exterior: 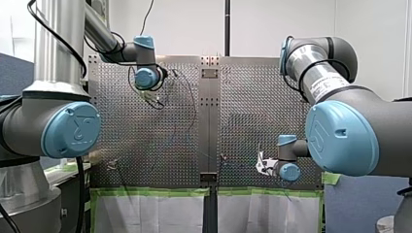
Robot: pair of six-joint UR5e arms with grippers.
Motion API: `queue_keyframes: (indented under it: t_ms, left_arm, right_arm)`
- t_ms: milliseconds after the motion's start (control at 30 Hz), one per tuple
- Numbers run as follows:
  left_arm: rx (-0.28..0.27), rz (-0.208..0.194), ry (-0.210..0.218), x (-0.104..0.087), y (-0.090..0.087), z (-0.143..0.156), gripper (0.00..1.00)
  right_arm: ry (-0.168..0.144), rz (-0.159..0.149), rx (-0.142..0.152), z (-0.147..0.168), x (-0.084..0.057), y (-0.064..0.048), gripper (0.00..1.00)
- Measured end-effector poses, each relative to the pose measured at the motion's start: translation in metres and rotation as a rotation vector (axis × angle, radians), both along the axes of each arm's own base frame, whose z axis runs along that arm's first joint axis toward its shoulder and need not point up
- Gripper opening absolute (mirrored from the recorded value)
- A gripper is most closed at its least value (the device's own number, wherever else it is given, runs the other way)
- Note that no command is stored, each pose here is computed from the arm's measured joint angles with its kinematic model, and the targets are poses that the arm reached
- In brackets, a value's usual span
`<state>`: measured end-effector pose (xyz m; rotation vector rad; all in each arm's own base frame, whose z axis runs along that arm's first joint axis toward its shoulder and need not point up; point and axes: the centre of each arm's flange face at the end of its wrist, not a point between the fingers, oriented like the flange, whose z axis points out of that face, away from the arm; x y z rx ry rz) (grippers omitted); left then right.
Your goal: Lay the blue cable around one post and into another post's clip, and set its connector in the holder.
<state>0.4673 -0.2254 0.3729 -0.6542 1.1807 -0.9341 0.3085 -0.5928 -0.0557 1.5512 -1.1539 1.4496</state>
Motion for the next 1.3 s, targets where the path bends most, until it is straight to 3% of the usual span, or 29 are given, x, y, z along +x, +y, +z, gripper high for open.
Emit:
queue_keyframes:
  t_ms: [167, 267, 433, 733, 933, 1133, 1300]
  left_arm:
    - [-0.001, 0.006, 0.037, 0.009, 0.002, -0.02, 1.0]
    - [-0.021, 0.009, 0.036, 0.013, 0.005, -0.023, 1.0]
    - [-0.07, 0.006, 0.002, 0.021, 0.011, -0.02, 1.0]
    - [-0.141, -0.041, -0.065, 0.033, 0.012, -0.005, 1.0]
    - [-0.153, -0.066, -0.041, 0.043, 0.007, -0.019, 1.0]
    - [-0.135, -0.031, -0.02, 0.052, 0.012, -0.03, 1.0]
    - [-0.128, -0.025, -0.015, 0.058, 0.013, -0.03, 1.0]
  right_arm:
    - [0.002, 0.001, 0.0, 0.0, 0.001, 0.001, 0.0]
    - [0.004, 0.002, 0.0, -0.001, 0.002, 0.002, 0.0]
    - [0.006, 0.001, -0.001, 0.0, 0.003, 0.001, 0.0]
    - [0.016, 0.004, 0.001, 0.0, 0.005, 0.002, 0.0]
    - [0.018, 0.006, 0.001, -0.001, 0.006, 0.002, 0.0]
    - [0.017, 0.007, 0.001, -0.001, 0.006, 0.003, 0.0]
    - [0.017, 0.007, 0.001, -0.001, 0.007, 0.003, 0.0]
